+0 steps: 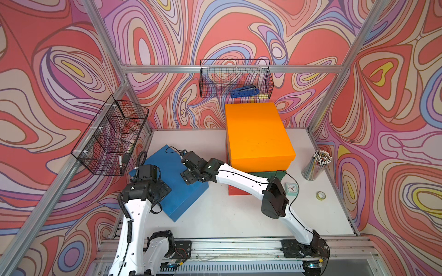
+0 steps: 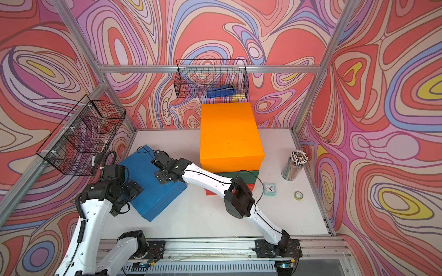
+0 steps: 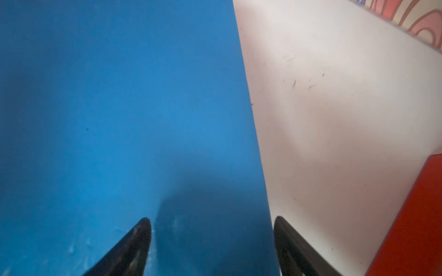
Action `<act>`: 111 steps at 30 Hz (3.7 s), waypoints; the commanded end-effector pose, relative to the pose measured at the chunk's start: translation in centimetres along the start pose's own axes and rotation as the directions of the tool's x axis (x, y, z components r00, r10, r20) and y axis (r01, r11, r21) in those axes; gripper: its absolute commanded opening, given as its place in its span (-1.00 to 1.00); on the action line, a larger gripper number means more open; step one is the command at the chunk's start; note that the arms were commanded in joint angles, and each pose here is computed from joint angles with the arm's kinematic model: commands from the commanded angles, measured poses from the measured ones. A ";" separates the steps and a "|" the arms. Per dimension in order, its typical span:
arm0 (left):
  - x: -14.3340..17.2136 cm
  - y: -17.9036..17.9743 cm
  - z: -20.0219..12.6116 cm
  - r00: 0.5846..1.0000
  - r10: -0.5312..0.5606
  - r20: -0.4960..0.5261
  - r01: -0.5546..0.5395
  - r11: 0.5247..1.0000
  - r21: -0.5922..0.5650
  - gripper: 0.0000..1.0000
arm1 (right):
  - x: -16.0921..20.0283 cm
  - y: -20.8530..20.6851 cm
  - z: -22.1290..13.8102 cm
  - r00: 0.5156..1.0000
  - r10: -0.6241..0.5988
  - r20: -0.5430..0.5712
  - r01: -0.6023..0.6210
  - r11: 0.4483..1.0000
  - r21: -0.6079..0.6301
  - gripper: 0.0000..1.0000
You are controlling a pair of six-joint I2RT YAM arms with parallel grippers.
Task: Stack the shoeboxes
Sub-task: Move the shoebox to the center of the board, then pick up the shoebox from the center of the board.
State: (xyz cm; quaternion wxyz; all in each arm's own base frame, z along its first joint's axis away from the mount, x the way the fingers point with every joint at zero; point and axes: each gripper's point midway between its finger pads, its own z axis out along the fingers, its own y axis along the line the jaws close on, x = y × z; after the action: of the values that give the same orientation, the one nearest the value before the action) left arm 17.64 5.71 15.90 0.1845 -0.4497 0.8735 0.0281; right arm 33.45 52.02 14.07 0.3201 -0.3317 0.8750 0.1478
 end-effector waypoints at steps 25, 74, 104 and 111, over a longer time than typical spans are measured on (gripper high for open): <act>-0.5 -5.9 5.9 0.991 -0.049 -0.123 0.074 0.976 0.207 1.00 | 4.4 2.1 -3.4 0.975 0.197 -0.099 -0.217 0.939 -0.265 0.37; -4.0 -13.9 5.5 0.988 -0.060 -0.139 0.124 0.848 0.515 0.57 | 2.1 13.0 -3.1 0.945 0.252 -0.209 -0.327 0.756 -0.567 0.26; -4.4 -14.9 -7.0 0.998 -0.056 0.004 0.039 0.744 0.667 0.57 | -2.8 15.9 -14.0 0.983 0.181 -0.006 -0.145 0.767 -0.625 -0.57; -4.5 -15.3 -9.6 0.998 -0.054 0.032 0.017 0.715 0.699 0.57 | -3.8 16.1 -16.1 0.986 0.159 0.047 -0.096 0.778 -0.620 -0.58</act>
State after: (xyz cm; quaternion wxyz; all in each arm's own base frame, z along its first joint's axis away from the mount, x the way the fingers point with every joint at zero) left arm 26.43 5.74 20.34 0.3218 -0.4419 0.8337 -0.0786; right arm 30.31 48.76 21.91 0.2574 -0.1967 0.9057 0.2735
